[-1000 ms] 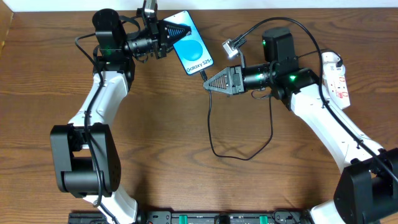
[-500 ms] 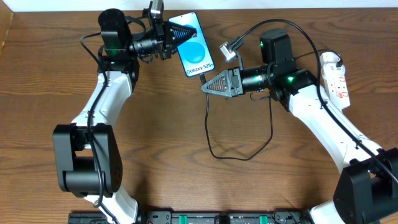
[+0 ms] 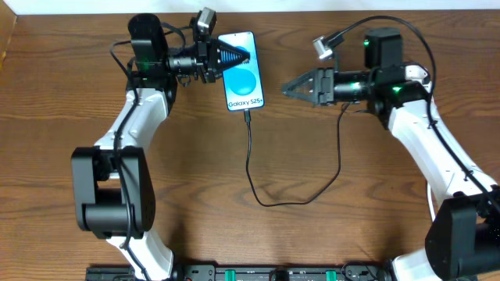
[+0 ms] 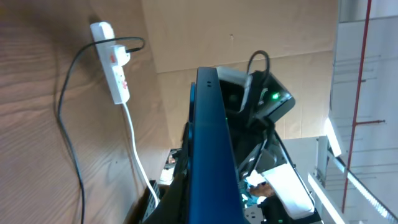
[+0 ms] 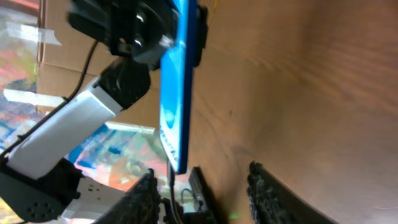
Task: Plug charger to phone and switch on socket
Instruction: 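Open the right gripper and withdraw it rightward from the plug, then lower the phone flat onto the table with the left gripper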
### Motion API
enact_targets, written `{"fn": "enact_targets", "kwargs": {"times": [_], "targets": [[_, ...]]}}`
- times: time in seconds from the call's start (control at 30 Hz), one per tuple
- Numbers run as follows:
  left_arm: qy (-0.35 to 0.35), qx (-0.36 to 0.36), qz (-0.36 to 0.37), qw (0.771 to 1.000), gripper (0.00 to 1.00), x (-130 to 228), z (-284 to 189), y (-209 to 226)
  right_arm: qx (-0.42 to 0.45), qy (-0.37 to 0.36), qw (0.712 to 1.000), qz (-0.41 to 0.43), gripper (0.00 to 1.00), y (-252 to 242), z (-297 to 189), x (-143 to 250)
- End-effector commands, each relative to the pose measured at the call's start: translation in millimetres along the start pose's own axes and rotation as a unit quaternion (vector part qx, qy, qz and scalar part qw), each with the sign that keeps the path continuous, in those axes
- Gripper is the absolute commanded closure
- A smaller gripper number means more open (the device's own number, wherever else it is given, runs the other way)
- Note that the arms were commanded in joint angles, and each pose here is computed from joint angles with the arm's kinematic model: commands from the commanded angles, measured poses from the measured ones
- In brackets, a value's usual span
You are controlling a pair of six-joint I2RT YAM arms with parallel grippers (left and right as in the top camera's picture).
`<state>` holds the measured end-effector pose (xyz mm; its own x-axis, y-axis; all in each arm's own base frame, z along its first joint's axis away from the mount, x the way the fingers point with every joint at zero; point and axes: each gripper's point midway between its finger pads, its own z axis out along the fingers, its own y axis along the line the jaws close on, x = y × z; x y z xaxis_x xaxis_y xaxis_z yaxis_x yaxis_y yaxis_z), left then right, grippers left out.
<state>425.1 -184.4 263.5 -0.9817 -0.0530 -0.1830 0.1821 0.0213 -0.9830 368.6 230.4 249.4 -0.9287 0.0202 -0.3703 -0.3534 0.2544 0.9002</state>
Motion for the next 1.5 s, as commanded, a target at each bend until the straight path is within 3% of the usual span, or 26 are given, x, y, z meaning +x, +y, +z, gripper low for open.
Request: {"fn": "enact_targets", "kwargs": {"times": [0.0, 0.17, 0.4, 0.53, 0.67, 1.0, 1.2, 1.47], "targets": [[0.012, 0.001, -0.020, 1.000, 0.93, 4, 0, 28, 0.039, -0.027, 0.999, -0.010, 0.53, -17, -14, -12], [-0.002, -0.006, 0.008, 1.000, 0.93, 2, 1, 43, 0.235, -0.038, 0.971, 0.001, 0.52, -87, -30, 0], [-0.013, -0.024, 0.015, 1.000, 0.93, 4, 4, 59, 0.316, -0.014, 0.949, 0.001, 0.53, -107, -28, 18], [-0.025, -0.059, -0.007, 0.998, 0.93, 11, 5, 83, 0.335, -0.001, 0.942, -0.001, 0.53, -110, -23, 26], [-0.051, -0.175, -0.054, 0.982, 0.93, 26, -7, 138, 0.335, 0.015, 0.942, -0.008, 0.53, -107, -14, 33], [-0.006, -0.320, -0.093, 0.943, 0.93, 76, -33, 189, 0.342, 0.025, 0.939, -0.009, 0.53, -107, -11, 40], [-0.001, -0.335, -0.087, 0.938, 0.93, 78, -37, 195, 0.343, 0.029, 0.939, -0.007, 0.54, -107, -11, 42], [0.012, -0.344, -0.132, 0.929, 0.93, 90, -38, 226, 0.355, 0.034, 0.934, -0.002, 0.54, -110, -13, 46]]}}
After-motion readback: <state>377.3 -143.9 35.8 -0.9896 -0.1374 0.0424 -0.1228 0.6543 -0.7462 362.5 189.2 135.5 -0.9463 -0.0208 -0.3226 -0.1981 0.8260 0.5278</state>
